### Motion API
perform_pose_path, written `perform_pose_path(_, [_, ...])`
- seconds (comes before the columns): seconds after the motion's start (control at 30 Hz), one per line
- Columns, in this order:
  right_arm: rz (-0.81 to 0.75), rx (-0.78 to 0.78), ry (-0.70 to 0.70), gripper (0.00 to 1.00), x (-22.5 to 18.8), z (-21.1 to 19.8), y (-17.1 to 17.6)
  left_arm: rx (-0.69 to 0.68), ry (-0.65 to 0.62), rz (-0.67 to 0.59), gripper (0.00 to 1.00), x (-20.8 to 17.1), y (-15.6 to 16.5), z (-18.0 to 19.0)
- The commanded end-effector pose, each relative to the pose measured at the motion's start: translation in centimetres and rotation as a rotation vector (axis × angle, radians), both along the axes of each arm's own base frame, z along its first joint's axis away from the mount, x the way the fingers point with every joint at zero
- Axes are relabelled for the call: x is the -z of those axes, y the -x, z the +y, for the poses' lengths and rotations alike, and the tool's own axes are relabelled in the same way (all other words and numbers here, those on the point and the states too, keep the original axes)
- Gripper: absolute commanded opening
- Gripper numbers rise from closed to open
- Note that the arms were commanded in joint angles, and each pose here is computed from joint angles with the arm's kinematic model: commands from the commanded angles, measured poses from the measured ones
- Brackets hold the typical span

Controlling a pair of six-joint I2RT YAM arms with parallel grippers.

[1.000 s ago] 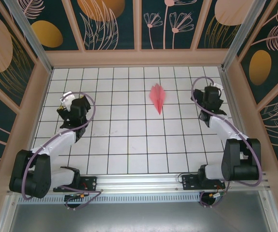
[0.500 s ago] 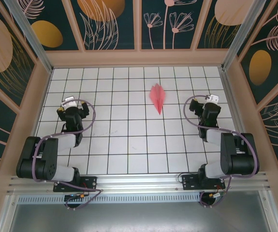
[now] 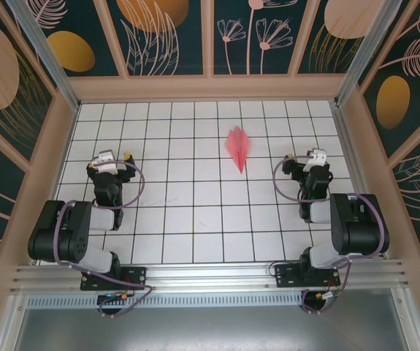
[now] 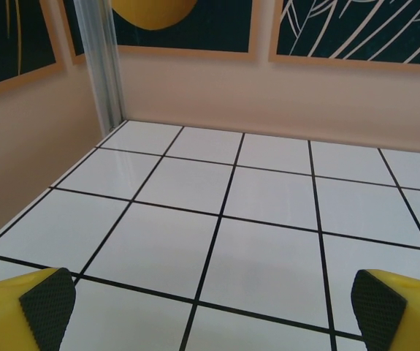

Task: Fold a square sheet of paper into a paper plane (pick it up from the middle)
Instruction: Reset both arms

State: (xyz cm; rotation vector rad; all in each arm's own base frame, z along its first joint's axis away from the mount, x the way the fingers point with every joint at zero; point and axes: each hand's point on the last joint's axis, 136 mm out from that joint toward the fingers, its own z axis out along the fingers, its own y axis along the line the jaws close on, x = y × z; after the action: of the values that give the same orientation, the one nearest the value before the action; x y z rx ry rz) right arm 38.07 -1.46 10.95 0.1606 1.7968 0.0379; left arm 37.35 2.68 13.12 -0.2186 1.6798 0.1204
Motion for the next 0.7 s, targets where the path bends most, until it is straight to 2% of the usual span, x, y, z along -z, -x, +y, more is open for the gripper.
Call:
perform_pose_path(0.0, [-0.075,-0.045,0.005,0.99,-1.13,0.44,0.08,-0.012,0.018,-0.053,0.98,-0.70,0.42,0.46])
perform_pose_path(0.67, [-0.072,-0.044,0.004,0.99,-1.07,0.37,0.07,0.000,0.011,-0.041,0.99,-0.52,0.02,0.26])
